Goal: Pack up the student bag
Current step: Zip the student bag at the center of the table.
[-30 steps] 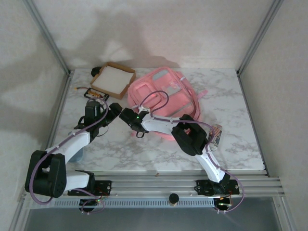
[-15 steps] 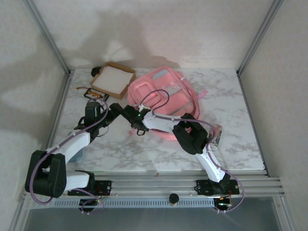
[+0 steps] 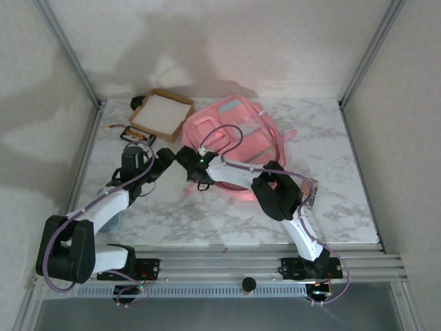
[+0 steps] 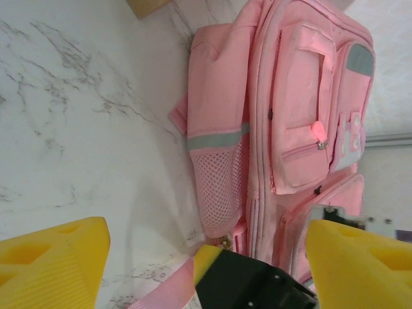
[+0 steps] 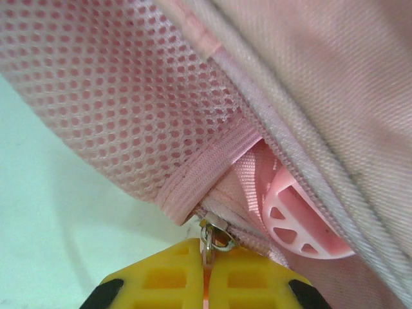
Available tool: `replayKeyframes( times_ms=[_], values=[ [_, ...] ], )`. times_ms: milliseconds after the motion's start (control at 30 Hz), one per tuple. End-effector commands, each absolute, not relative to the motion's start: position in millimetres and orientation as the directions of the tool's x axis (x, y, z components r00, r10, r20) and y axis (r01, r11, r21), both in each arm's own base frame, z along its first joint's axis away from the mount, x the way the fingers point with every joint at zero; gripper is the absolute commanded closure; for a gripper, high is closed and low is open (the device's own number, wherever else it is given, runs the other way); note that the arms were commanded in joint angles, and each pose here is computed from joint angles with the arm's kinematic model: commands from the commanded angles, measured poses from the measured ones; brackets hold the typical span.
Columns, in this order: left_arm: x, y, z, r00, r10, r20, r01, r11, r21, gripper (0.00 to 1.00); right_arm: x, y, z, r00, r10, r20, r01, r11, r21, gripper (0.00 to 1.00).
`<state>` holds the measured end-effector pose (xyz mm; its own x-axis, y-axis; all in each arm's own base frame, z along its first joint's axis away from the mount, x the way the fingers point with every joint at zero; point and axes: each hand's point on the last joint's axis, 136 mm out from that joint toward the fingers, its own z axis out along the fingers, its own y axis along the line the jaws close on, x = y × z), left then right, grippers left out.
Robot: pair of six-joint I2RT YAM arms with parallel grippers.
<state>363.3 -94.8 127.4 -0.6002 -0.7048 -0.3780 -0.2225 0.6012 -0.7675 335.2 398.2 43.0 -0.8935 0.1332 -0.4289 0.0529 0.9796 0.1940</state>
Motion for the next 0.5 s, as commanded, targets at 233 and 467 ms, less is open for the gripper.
replayKeyframes(
  times_ms=[233,467],
  values=[
    [372,-129,123,-0.646,-0.707,-0.287,-0.183,0.509,-0.841,0.23,329,396,105,-0.909,0.056,-0.413,-0.081,0.948,0.308,1.00],
    [379,-170,120,-0.684,-0.676,-0.275,-0.151,0.500,-0.853,0.27,313,404,112,-0.934,0.024,-0.357,-0.126,0.912,0.391,1.00]
  ],
)
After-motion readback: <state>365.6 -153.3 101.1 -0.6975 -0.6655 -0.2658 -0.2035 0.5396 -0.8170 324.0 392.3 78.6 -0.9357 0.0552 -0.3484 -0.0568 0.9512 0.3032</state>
